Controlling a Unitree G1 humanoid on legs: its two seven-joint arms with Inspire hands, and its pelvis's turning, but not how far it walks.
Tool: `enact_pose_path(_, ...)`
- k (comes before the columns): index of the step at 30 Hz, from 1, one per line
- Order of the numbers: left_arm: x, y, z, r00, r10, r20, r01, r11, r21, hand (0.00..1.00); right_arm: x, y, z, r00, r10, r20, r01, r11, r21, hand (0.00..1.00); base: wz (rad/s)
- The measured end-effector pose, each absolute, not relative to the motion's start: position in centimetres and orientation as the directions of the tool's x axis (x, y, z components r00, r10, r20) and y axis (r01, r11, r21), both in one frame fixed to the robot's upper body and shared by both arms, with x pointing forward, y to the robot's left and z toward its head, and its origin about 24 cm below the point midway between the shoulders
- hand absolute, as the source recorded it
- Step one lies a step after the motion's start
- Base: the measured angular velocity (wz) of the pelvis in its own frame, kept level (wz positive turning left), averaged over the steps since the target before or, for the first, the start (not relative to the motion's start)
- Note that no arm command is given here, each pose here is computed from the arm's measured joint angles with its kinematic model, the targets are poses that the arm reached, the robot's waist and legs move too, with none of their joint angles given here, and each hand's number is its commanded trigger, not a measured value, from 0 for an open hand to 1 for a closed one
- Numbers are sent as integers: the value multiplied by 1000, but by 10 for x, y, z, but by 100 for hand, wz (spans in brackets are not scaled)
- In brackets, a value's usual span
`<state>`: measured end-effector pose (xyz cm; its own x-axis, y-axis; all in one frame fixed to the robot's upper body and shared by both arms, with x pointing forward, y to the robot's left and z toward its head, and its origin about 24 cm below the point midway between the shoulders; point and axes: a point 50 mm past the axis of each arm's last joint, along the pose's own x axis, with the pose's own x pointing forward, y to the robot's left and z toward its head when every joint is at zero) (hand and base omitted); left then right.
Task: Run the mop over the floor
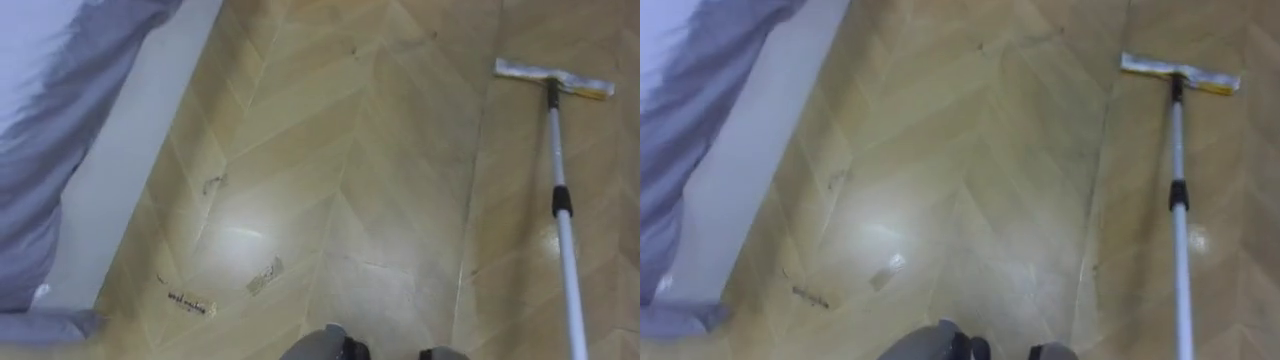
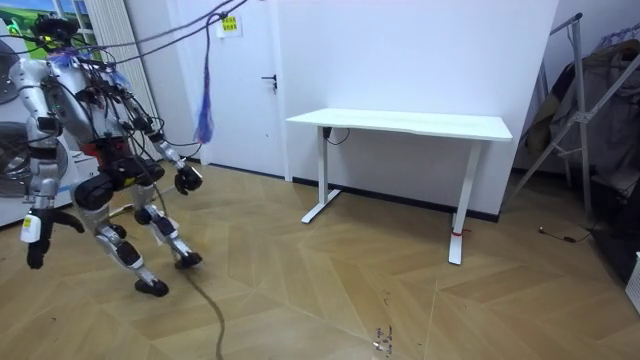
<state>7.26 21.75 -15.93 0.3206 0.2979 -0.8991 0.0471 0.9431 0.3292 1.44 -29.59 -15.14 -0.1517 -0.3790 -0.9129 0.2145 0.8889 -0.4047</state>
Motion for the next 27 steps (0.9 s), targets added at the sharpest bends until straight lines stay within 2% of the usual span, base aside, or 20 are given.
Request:
enact_pose_path(6,67,216,-161,288,314,-904,48,939,342,0,23,-289,-154,-150,-381,-912,192,894,-405,100,11)
enact_pose_path(9,66,220,-161,272,331,-904,38,935,354,0,54,-294,-148,-105,-390,-915,193,894,-404,100,4)
enact_pose_path(13,77,227,-156,305,355,-884,-10,929,369,0,122,-311,-126,65,-440,-896,219,882,-418,100,-2)
enact_pose_path(15,78,234,-153,313,384,-868,-16,916,400,0,165,-312,-110,194,-444,-875,240,886,-397,100,7)
enact_pose_path(19,76,234,-153,305,393,-867,-5,911,411,0,200,-309,-95,321,-397,-860,261,910,-323,100,18)
enact_pose_path(23,66,235,-155,268,400,-876,8,909,417,0,175,-312,-107,286,-381,-880,253,915,-314,100,9)
enact_pose_path(27,61,233,-158,247,403,-881,30,906,423,0,91,-316,-134,79,-398,-914,187,906,-379,100,15)
